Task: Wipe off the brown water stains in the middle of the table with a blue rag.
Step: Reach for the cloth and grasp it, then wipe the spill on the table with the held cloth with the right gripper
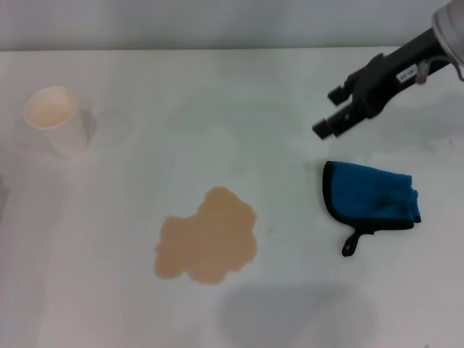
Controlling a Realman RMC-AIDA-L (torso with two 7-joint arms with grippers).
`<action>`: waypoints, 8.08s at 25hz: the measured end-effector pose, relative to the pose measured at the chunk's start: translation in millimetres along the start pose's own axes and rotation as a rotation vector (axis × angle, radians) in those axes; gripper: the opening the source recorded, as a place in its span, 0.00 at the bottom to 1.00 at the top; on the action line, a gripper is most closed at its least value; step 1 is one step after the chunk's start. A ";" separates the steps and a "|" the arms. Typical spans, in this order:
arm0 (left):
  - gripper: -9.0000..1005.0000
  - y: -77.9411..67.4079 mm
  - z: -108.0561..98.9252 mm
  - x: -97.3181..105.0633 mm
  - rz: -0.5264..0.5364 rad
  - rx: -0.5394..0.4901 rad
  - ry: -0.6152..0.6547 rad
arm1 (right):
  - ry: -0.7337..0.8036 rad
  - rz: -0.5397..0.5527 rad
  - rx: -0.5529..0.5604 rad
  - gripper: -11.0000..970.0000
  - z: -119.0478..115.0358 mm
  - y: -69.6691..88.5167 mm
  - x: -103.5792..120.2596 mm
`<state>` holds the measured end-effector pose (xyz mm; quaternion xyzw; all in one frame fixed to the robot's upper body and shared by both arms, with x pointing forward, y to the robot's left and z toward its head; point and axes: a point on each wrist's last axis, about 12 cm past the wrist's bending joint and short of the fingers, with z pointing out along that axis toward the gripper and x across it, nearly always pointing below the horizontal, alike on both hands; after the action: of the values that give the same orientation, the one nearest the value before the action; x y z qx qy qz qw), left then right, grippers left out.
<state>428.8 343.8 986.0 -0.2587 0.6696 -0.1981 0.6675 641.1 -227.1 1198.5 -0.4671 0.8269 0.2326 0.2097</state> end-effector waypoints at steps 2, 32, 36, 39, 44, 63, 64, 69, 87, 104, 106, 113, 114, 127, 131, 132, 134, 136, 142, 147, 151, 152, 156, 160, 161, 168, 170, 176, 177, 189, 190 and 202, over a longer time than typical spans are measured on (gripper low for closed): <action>0.88 0.4 -0.5 -0.3 0.001 0.000 0.000 | 0.095 -0.037 -0.028 0.88 1.3 15.5 -8.4; 0.88 -4.1 9.1 -3.8 -0.012 0.030 -0.011 | 0.631 -0.197 0.278 0.78 94.7 39.4 29.2; 0.88 -5.6 11.7 -4.3 -0.010 0.039 -0.012 | 0.630 -0.192 0.277 0.74 96.4 38.1 30.6; 0.88 -5.9 12.3 -4.5 -0.009 0.041 -0.012 | 0.629 -0.193 0.279 0.71 97.0 37.6 30.5; 0.88 -5.6 12.4 -4.9 -0.008 0.041 -0.013 | 0.619 -0.196 0.285 0.61 96.6 37.0 27.6; 0.88 -5.4 13.2 -6.0 -0.008 0.040 -0.019 | 0.619 -0.205 0.296 0.13 98.3 34.8 26.2; 0.88 -5.4 13.3 -6.1 -0.008 0.040 -0.019 | 0.618 -0.204 0.294 0.13 98.4 35.1 26.1; 0.88 -5.3 13.3 -6.2 -0.009 0.039 -0.020 | 0.586 -0.217 0.239 0.12 105.3 45.3 21.9; 0.88 -7.0 14.7 -5.4 -0.020 0.050 -0.012 | 0.464 -0.441 -0.109 0.10 148.7 139.5 3.6; 0.88 -11.6 21.2 -5.5 -0.028 0.069 -0.013 | 0.254 -0.571 -0.091 0.09 184.5 167.8 2.0; 0.88 -11.6 21.2 -5.5 -0.028 0.069 -0.013 | 0.232 -0.572 -0.077 0.08 186.6 167.5 0.8; 0.88 -11.7 21.4 -5.5 -0.028 0.069 -0.013 | 0.164 -0.558 -0.005 0.08 192.2 155.9 -1.8; 0.88 -11.8 21.6 -5.6 -0.028 0.070 -0.013 | 0.159 -0.553 0.005 0.08 192.6 153.7 -1.6; 0.88 -12.1 21.7 -5.3 -0.030 0.072 -0.010 | 0.007 -0.490 0.225 0.08 197.3 110.9 2.8; 0.88 -12.1 21.6 -5.3 -0.030 0.072 -0.010 | -0.023 -0.476 0.258 0.08 197.2 105.9 5.5; 0.88 -12.1 21.6 -5.3 -0.030 0.072 -0.010 | -0.028 -0.475 0.261 0.08 197.1 105.7 5.7; 0.88 -12.0 21.4 -5.3 -0.030 0.072 -0.010 | -0.040 -0.475 0.266 0.08 197.1 106.1 5.2; 0.88 -12.2 21.5 -5.2 -0.030 0.073 -0.010 | -0.055 -0.476 0.272 0.08 196.7 106.3 2.9; 0.88 -12.5 21.9 -5.3 -0.030 0.075 -0.010 | -0.105 -0.472 0.305 0.08 193.9 102.4 -6.4; 0.88 -12.7 22.1 -5.3 -0.030 0.075 -0.010 | -0.132 -0.466 0.360 0.08 191.8 91.3 -7.0; 0.88 -12.8 22.2 -5.3 -0.030 0.076 -0.010 | -0.126 -0.455 0.393 0.08 190.3 81.4 -3.4; 0.88 -12.8 22.1 -5.3 -0.030 0.076 -0.010 | -0.125 -0.452 0.400 0.08 189.9 79.4 -2.5; 0.88 -12.2 21.3 -5.2 -0.030 0.074 -0.009 | -0.121 -0.437 0.431 0.08 188.6 70.9 4.1; 0.88 -11.7 20.4 -5.0 -0.029 0.072 -0.008 | -0.118 -0.412 0.434 0.08 189.0 68.8 9.5; 0.88 -11.7 20.4 -5.0 -0.029 0.072 -0.008 | -0.118 -0.408 0.427 0.08 189.7 70.3 9.9; 0.88 -13.2 21.6 -4.4 -0.028 0.081 -0.003 | -0.129 -0.437 0.304 0.08 206.0 108.1 13.2; 0.88 -13.1 21.6 -4.4 -0.028 0.081 -0.002 | -0.136 -0.443 0.274 0.08 208.8 117.9 13.1; 0.88 -12.0 19.9 -4.3 -0.028 0.076 -0.002 | -0.130 -0.456 0.181 0.08 212.6 143.4 12.4; 0.88 -11.9 19.8 -4.3 -0.028 0.076 -0.002 | -0.129 -0.467 0.163 0.08 213.3 148.8 12.0; 0.88 -11.6 19.3 -4.3 -0.037 0.075 -0.001 | -0.137 -0.471 0.202 0.08 212.7 139.6 10.9; 0.88 -11.5 19.3 -4.3 -0.039 0.074 -0.001 | -0.135 -0.456 0.219 0.08 211.3 133.3 11.0; 0.88 -12.9 21.2 -4.4 -0.040 0.080 -0.002 | -0.088 -0.259 0.443 0.08 185.5 51.4 20.8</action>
<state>450.9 338.0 996.7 -0.2454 0.6553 -0.2377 0.6737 610.5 -110.1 1047.3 -0.5012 0.7810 0.0374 0.3707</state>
